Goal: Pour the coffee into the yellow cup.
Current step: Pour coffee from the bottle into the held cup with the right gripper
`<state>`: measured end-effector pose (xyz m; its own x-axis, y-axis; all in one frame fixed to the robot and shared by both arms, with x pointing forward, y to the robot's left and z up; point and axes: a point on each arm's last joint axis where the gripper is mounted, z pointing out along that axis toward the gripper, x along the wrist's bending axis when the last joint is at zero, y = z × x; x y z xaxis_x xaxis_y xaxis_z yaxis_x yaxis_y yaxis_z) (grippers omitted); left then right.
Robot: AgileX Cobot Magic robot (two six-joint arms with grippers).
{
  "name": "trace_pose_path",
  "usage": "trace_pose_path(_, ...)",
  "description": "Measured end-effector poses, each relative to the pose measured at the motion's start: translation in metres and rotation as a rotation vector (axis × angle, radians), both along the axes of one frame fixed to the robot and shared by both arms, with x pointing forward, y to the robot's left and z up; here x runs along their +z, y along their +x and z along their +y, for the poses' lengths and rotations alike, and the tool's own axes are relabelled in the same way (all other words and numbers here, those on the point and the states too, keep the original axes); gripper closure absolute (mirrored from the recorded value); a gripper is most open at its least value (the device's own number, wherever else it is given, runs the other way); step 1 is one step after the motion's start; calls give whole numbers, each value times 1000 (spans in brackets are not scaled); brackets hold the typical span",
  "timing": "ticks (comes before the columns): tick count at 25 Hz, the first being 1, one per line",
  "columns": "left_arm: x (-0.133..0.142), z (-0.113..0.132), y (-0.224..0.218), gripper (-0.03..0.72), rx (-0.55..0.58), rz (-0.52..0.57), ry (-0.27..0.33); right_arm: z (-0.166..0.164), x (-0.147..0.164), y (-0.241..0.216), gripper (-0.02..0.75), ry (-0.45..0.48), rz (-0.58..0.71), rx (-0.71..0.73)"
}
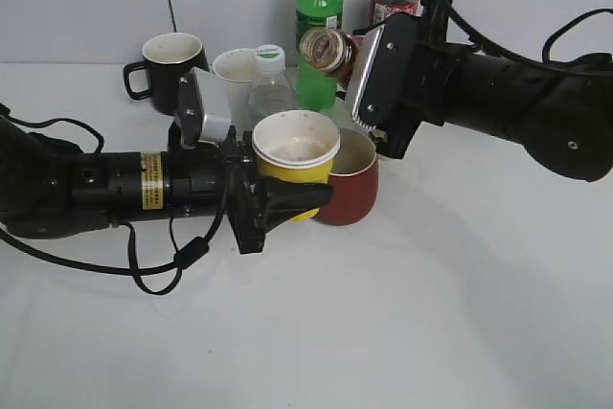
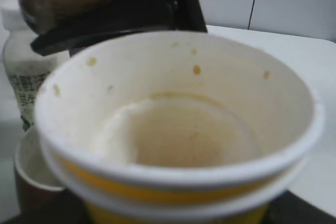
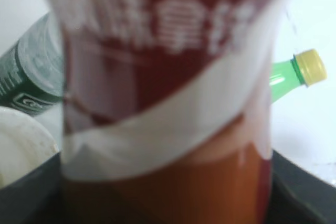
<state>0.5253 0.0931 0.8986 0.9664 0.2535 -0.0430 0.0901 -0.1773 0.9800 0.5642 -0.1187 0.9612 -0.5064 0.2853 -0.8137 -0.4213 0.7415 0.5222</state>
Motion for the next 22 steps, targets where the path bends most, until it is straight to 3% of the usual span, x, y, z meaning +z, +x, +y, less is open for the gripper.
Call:
trace_pose_path(9, 6, -11, 1, 302, -19, -32, 13, 0, 0, 0, 234, -132, -105, 46)
trace_pose_path(22, 4, -11, -2, 302, -56, -38, 34, 0, 0, 0, 234, -228, -182, 78)
